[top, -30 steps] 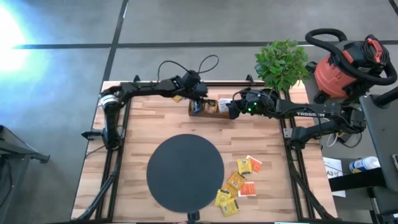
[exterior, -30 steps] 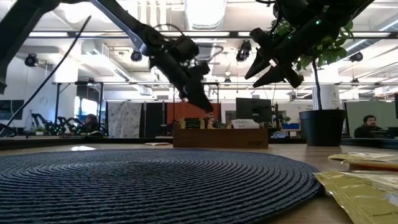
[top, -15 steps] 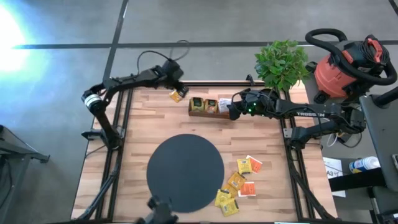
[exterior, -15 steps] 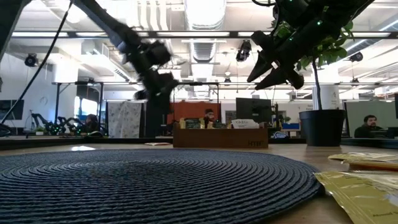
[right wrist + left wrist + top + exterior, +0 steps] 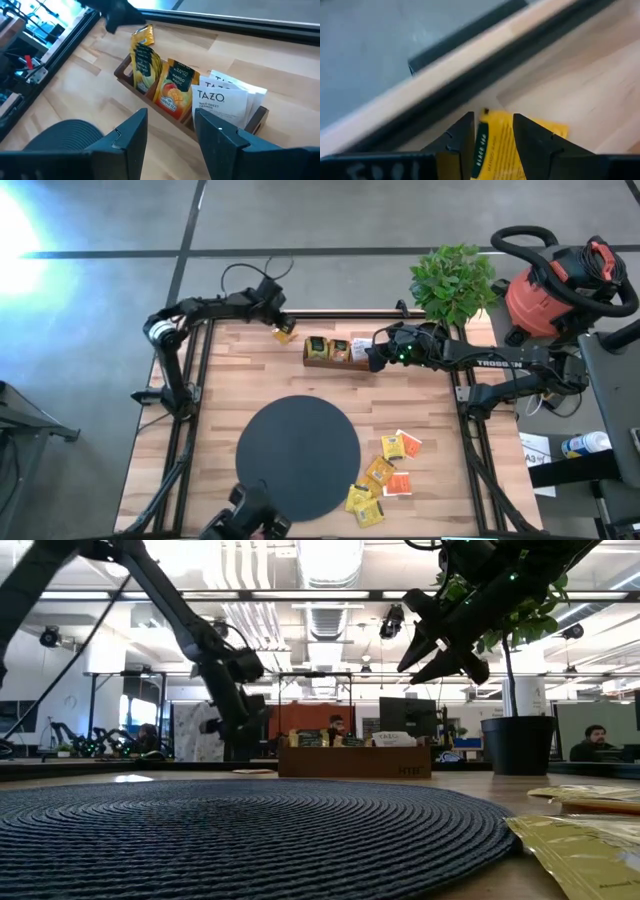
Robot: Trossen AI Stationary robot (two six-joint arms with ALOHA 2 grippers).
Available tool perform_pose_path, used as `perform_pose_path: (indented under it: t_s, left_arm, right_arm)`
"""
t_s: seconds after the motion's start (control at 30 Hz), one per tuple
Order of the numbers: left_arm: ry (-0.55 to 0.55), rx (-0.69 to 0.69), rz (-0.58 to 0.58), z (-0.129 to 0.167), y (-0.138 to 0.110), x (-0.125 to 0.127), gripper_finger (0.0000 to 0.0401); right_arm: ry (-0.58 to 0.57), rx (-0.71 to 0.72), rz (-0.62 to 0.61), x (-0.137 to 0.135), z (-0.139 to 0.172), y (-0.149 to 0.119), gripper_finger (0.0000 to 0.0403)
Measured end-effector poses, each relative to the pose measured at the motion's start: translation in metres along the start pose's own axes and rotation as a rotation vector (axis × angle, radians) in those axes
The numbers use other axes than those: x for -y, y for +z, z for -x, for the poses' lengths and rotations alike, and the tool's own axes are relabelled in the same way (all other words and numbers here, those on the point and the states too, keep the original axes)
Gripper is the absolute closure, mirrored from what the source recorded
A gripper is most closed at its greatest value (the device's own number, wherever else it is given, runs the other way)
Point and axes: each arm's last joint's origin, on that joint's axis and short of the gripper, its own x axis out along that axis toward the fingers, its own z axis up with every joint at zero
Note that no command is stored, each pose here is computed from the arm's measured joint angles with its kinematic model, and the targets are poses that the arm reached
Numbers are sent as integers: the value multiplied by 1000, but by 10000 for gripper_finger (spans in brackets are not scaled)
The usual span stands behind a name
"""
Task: Pick & Place Tea
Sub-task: Put the top orange tea bag into the middle section of the wooden organizer
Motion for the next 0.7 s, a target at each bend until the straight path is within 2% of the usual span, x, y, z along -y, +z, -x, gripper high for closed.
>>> perform_pose_path:
  t_s: [0.37,0.7]
  left_arm:
    - [27,-177,5,-18,-7,1,273]
    - [12,-344,-60,0,-25,24,273]
  right_arm:
    - [0,0,-34,0,0,0,250]
    - [2,2,-36,0,0,0,248]
